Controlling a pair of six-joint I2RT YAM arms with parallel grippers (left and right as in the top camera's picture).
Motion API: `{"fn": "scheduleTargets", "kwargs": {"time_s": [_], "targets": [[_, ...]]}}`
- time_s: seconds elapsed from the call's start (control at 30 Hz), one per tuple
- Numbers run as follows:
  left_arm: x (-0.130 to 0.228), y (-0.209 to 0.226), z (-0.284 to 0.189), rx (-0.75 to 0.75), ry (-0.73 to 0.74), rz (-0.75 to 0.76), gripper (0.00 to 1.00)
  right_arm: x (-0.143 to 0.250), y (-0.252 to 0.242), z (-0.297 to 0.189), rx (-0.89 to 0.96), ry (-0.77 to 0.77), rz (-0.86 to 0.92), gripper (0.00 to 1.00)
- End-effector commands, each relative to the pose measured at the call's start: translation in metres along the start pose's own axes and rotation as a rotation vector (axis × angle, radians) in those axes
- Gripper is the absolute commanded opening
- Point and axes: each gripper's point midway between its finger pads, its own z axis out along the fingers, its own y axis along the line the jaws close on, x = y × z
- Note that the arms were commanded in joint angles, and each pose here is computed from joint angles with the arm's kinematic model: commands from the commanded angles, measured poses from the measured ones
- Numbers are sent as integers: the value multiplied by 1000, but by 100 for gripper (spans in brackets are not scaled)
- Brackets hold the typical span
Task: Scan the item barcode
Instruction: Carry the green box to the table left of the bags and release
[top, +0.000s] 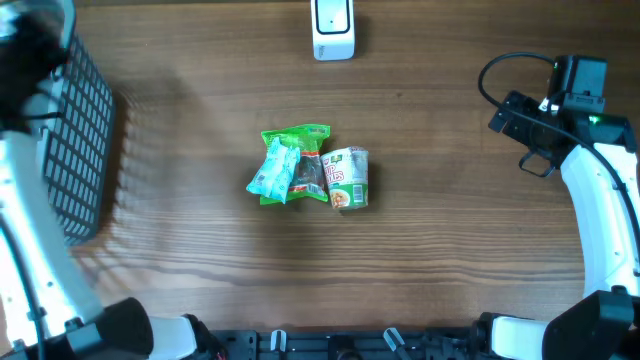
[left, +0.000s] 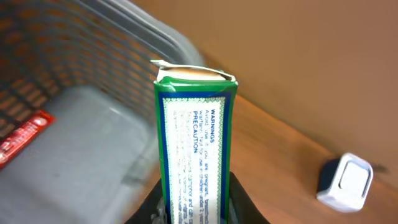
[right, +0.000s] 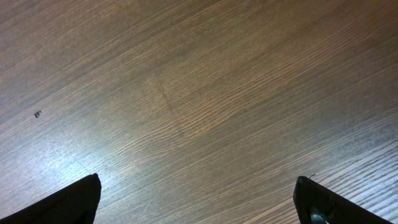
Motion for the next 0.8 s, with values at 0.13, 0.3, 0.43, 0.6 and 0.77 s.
{"fn": "scheduleTargets", "kwargs": {"time_s": [0.13, 0.3, 0.43, 0.6, 0.77], "targets": [[92, -108, 3, 66, 195, 214, 14, -8, 2, -6, -7, -25, -9, 100], [202, -143, 50, 61, 437, 319, 14, -8, 2, -6, -7, -25, -9, 100], [266, -136, 86, 3, 566, 359, 14, -8, 2, -6, -7, -25, -10, 100], [328, -113, 118, -51, 708, 383, 12, -8, 2, -6, -7, -25, -9, 100], [361, -92, 136, -96, 764, 399, 13, -8, 2, -6, -7, -25, -9, 100]]}}
